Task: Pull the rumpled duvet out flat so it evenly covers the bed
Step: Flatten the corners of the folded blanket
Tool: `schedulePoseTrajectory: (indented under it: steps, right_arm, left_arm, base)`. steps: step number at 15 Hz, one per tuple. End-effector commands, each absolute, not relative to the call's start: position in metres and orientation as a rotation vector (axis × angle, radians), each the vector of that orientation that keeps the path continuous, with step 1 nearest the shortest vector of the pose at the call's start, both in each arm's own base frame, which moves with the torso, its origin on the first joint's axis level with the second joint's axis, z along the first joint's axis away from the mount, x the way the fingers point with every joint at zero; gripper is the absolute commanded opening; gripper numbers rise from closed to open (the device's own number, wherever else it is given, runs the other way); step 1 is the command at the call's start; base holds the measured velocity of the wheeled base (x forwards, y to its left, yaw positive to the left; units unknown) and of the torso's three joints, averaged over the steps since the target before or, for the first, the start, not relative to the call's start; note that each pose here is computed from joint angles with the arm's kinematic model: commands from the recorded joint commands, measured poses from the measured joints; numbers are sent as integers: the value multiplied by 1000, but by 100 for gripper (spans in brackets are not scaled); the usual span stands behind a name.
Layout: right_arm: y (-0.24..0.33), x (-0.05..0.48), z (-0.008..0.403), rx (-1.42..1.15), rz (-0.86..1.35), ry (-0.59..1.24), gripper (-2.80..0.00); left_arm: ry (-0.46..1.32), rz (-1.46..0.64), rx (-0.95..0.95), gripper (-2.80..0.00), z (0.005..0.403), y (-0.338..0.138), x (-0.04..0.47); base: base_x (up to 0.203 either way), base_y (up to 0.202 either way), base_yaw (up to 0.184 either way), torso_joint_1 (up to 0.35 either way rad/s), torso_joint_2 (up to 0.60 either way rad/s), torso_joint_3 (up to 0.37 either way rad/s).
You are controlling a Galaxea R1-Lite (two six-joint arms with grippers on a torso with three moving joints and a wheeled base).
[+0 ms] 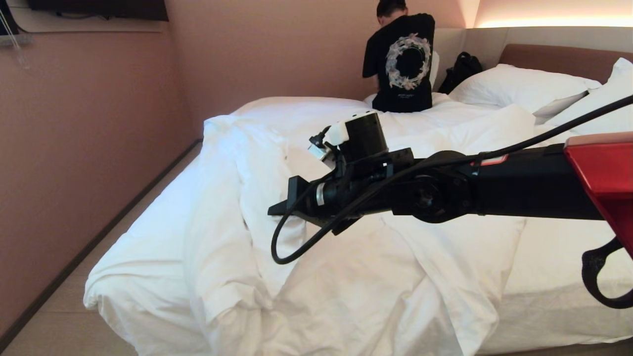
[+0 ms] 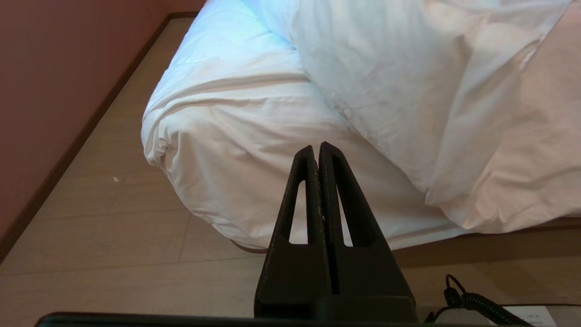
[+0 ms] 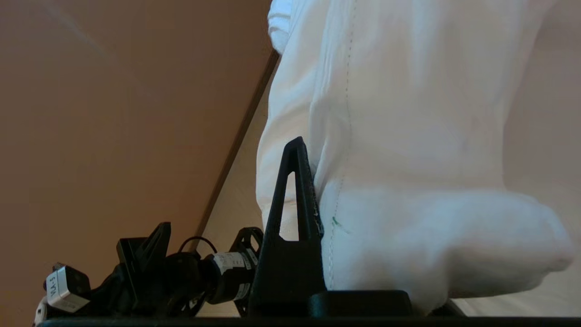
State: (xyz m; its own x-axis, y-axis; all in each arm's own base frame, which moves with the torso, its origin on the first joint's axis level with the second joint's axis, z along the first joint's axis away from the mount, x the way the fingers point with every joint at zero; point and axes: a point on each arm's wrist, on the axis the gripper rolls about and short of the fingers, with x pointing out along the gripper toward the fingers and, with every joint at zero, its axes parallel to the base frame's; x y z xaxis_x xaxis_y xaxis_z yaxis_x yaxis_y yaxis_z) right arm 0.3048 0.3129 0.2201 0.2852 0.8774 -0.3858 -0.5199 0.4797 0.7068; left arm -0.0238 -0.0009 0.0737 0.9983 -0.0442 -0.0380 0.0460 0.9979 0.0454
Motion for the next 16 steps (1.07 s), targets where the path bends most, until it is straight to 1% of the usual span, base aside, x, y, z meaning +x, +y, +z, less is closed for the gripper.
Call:
schedulePoseTrajectory:
  steps: [1, 4, 9, 11, 13, 14, 16]
  right_arm:
    - [331, 286, 216, 468, 1041, 872, -280]
    - [342, 282, 198, 427, 1041, 931, -280]
    - [353, 276, 184, 400, 1043, 980, -280]
    - [354, 278, 179, 391, 1014, 978, -280]
    - [354, 281, 173, 344, 939, 939, -280]
    - [354, 281, 171, 318, 922, 937, 0]
    - [351, 283, 172, 321, 912, 935, 0]
  left_arm:
    - [37, -45, 47, -280, 74, -1, -24]
    - [37, -45, 47, -280, 74, -1, -24]
    - [37, -45, 47, -280, 74, -1, -24]
    - [37, -45, 47, -280, 74, -1, -24]
    - [37, -45, 47, -280, 74, -1, -24]
    - [37, -45, 47, -280, 74, -1, -24]
    - [37, -45, 47, -280, 74, -1, -24]
  base:
    - [0, 0, 0, 0, 0, 0]
    - [0, 0, 0, 0, 0, 0]
    - [0, 0, 0, 0, 0, 0]
    - [0, 0, 0, 0, 0, 0]
    - [0, 0, 0, 0, 0, 0]
    - [0, 0, 0, 0, 0, 0]
    - [0, 0, 0, 0, 0, 0]
